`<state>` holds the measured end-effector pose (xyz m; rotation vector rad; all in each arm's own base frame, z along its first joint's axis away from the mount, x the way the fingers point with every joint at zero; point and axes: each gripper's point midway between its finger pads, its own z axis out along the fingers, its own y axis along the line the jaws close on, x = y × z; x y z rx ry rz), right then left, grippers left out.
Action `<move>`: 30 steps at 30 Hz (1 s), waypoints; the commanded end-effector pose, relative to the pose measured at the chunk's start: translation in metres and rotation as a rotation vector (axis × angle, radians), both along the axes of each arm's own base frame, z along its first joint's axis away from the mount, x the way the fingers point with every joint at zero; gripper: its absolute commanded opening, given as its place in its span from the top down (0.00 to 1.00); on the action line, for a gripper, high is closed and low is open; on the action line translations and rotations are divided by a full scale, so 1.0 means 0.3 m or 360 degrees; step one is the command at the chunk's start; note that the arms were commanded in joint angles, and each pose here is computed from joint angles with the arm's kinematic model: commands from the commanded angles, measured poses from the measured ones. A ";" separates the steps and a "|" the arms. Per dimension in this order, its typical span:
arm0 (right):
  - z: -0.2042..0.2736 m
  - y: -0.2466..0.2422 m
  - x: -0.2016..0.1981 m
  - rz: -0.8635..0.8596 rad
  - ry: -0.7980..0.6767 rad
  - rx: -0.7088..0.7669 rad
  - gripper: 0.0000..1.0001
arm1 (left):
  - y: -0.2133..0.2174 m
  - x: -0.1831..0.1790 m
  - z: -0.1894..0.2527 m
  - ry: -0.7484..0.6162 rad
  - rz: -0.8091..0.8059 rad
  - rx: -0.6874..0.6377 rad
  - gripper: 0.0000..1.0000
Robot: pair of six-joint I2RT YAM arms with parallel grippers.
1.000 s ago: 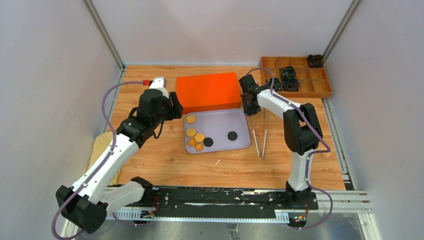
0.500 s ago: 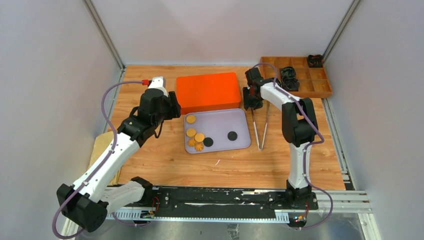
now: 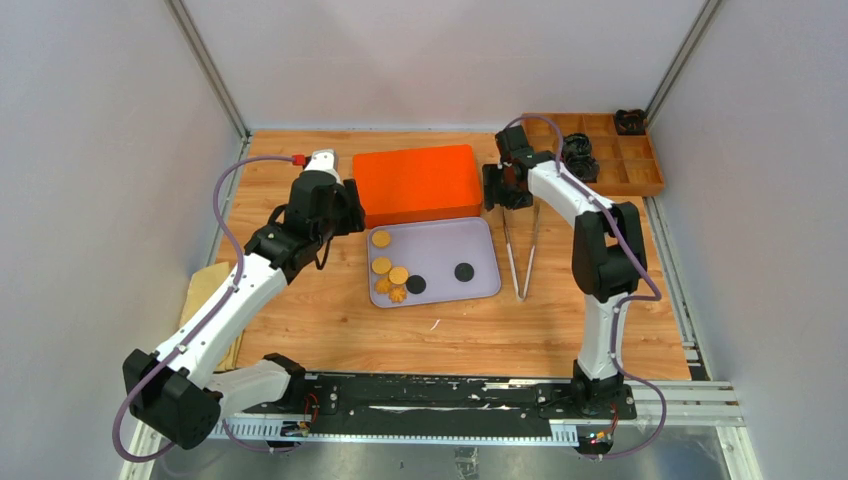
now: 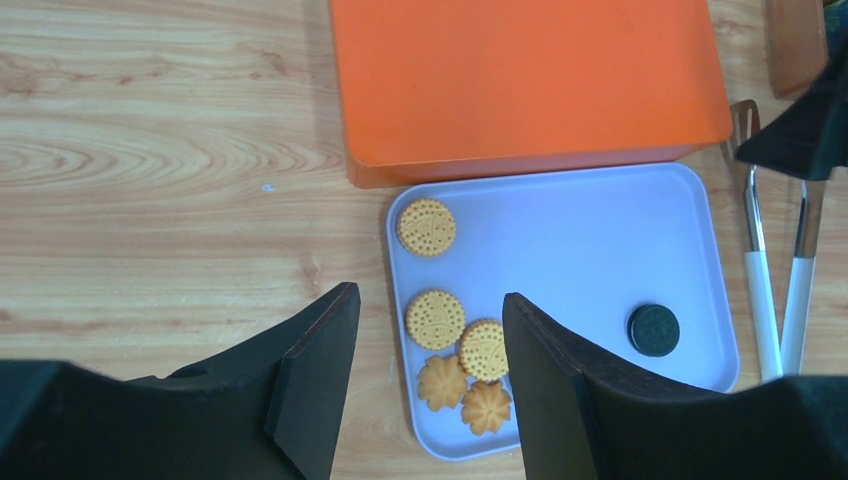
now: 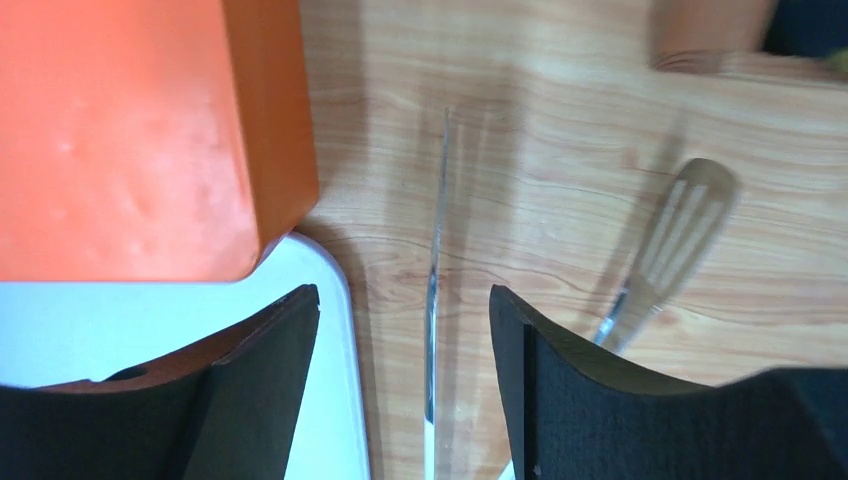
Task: Pack the cookies
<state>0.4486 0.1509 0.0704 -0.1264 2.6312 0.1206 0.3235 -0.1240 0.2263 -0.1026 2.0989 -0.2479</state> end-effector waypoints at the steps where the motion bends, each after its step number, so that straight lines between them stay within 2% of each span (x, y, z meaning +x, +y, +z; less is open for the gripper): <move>1: 0.189 -0.074 0.016 -0.0056 -0.0217 -0.0096 0.31 | 0.051 0.039 0.112 -0.0136 0.0098 0.0073 0.40; 4: 0.264 -0.117 0.028 -0.0104 -0.0322 -0.0178 0.29 | 0.104 0.045 0.187 -0.0211 0.0191 0.0156 0.39; 8: 0.343 -0.085 0.052 -0.0068 -0.0410 -0.0107 0.29 | 0.110 0.041 0.249 -0.0268 0.0204 0.0132 0.36; 16: 0.472 -0.011 0.040 0.0030 -0.0608 -0.0009 0.26 | 0.114 -0.027 0.223 -0.0269 0.0195 0.0021 0.36; 20: 0.556 0.014 0.027 0.0069 -0.0737 0.0055 0.16 | 0.121 -0.052 0.251 -0.0316 0.0189 -0.0017 0.36; 30: 0.696 0.082 -0.114 0.0206 -0.0900 0.0355 0.12 | 0.142 -0.119 0.258 -0.0366 0.0188 -0.0085 0.35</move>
